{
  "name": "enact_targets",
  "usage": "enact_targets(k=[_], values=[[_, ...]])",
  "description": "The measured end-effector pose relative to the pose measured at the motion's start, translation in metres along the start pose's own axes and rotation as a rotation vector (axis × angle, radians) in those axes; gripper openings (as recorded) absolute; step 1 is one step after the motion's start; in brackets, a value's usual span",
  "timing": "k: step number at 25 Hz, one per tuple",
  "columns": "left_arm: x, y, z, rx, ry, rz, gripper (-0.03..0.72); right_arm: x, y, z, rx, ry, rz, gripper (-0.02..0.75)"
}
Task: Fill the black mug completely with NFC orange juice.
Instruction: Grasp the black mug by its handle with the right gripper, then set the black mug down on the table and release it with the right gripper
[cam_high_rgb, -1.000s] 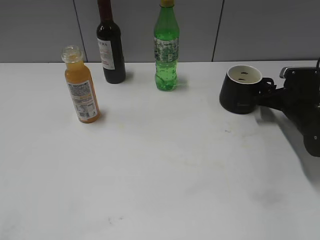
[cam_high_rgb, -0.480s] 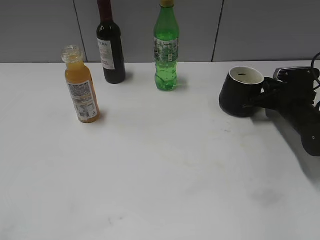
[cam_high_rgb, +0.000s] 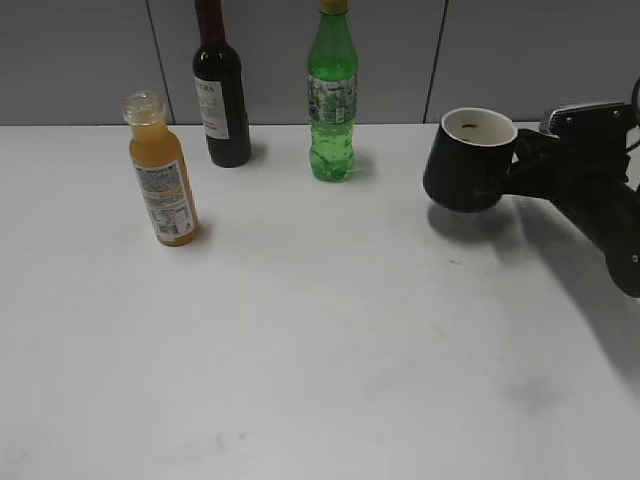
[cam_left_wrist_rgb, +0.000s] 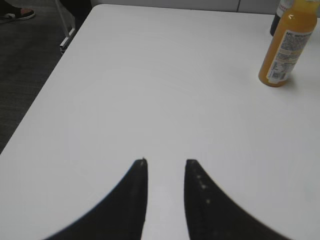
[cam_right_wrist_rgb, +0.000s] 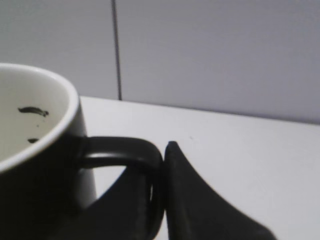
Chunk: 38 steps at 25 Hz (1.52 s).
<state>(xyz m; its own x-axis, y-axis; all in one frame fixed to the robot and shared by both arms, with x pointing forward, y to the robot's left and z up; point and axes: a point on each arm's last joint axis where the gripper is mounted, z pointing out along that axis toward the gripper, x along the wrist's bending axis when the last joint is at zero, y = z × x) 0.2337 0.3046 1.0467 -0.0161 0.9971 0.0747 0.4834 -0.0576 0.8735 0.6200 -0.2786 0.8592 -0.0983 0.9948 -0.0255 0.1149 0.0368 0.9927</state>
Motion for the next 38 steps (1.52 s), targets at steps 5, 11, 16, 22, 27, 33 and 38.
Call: enact_targets(k=[5, 11, 16, 22, 27, 33, 38], values=[[0.000, 0.000, 0.000, 0.000, 0.000, 0.000, 0.204, 0.042, 0.031, -0.020, -0.056, 0.109, -0.020, 0.036], [0.000, 0.000, 0.000, 0.000, 0.000, 0.000, 0.204, 0.109, 0.028, -0.052, -0.020, 0.245, -0.036, 0.036], [0.000, 0.000, 0.000, 0.000, 0.000, 0.000, 0.204, 0.158, 0.023, -0.075, 0.005, 0.318, -0.031, 0.035], [0.000, 0.000, 0.000, 0.000, 0.000, 0.000, 0.204, 0.189, 0.003, -0.089, 0.056, 0.359, -0.047, 0.035], [0.000, 0.000, 0.000, 0.000, 0.000, 0.000, 0.204, 0.199, -0.018, -0.080, 0.090, 0.357, -0.064, 0.035], [0.000, 0.000, 0.000, 0.000, 0.000, 0.000, 0.204, 0.205, -0.027, -0.068, 0.082, 0.342, -0.056, 0.035], [0.000, 0.000, 0.000, 0.000, 0.000, 0.000, 0.204, 0.205, -0.029, -0.067, 0.070, 0.338, -0.053, 0.055]])
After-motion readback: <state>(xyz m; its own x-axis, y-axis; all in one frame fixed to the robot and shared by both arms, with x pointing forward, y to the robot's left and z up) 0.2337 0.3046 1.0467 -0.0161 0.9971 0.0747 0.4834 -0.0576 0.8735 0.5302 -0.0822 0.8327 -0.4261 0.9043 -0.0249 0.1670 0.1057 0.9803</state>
